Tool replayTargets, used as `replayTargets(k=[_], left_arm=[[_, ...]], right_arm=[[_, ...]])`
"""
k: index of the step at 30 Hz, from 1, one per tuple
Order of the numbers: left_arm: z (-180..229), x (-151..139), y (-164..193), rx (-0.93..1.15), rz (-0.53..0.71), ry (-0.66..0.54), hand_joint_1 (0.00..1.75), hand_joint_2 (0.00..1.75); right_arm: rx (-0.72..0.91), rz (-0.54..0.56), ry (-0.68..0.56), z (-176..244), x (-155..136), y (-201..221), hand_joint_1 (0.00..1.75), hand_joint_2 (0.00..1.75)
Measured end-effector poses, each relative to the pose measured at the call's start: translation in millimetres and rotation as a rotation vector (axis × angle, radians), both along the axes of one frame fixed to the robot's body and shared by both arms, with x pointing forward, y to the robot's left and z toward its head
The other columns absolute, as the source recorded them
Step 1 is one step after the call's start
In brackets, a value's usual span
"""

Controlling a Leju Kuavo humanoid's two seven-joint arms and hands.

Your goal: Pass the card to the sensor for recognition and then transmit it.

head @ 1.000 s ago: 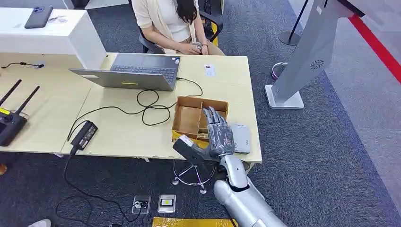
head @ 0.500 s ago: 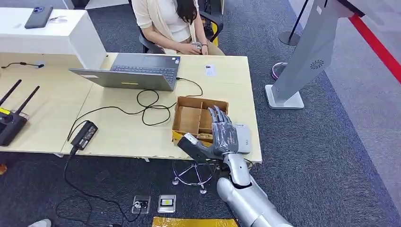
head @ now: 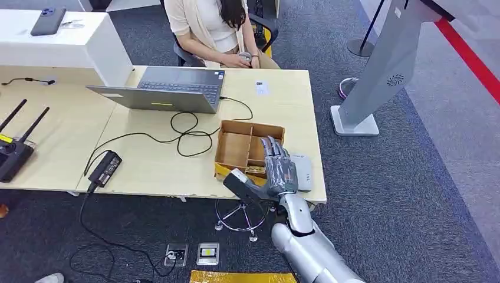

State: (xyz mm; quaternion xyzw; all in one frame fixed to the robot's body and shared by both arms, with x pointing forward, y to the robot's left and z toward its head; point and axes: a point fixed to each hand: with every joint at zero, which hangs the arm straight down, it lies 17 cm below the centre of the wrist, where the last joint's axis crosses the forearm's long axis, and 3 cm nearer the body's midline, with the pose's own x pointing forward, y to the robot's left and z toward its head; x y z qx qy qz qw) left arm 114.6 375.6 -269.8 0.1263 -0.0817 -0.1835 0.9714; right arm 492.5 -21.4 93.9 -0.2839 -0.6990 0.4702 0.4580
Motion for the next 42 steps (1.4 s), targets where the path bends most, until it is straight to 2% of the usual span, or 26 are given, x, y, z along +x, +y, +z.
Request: replayTargets(k=[20,21,22,42], left_arm=[[-0.5,-2.9,0.0,0.001,-0.007,0.005,0.0,0.0],[-0.5,-2.9,0.0,0.001,-0.007,0.005,0.0,0.0],[-0.5,-2.8,0.0,0.001,-0.007,0.005,0.0,0.0],[-0.6,-3.1,-0.2,0.0,-0.008,0.005,0.0,0.0]], right_arm=[[-0.033,-0.02,0.031,-14.7,1.3,-8.4,0.03,1.75],[-0.034,-0.022,0.032,-15.0,1.6,-9.0,0.65,1.75],[-0.036,-0.023,0.033,-15.5,1.8,-9.3,1.75,1.75],[-0.045,-0.006,0.059,-21.8,-0.1,-7.1,1.75,1.75]])
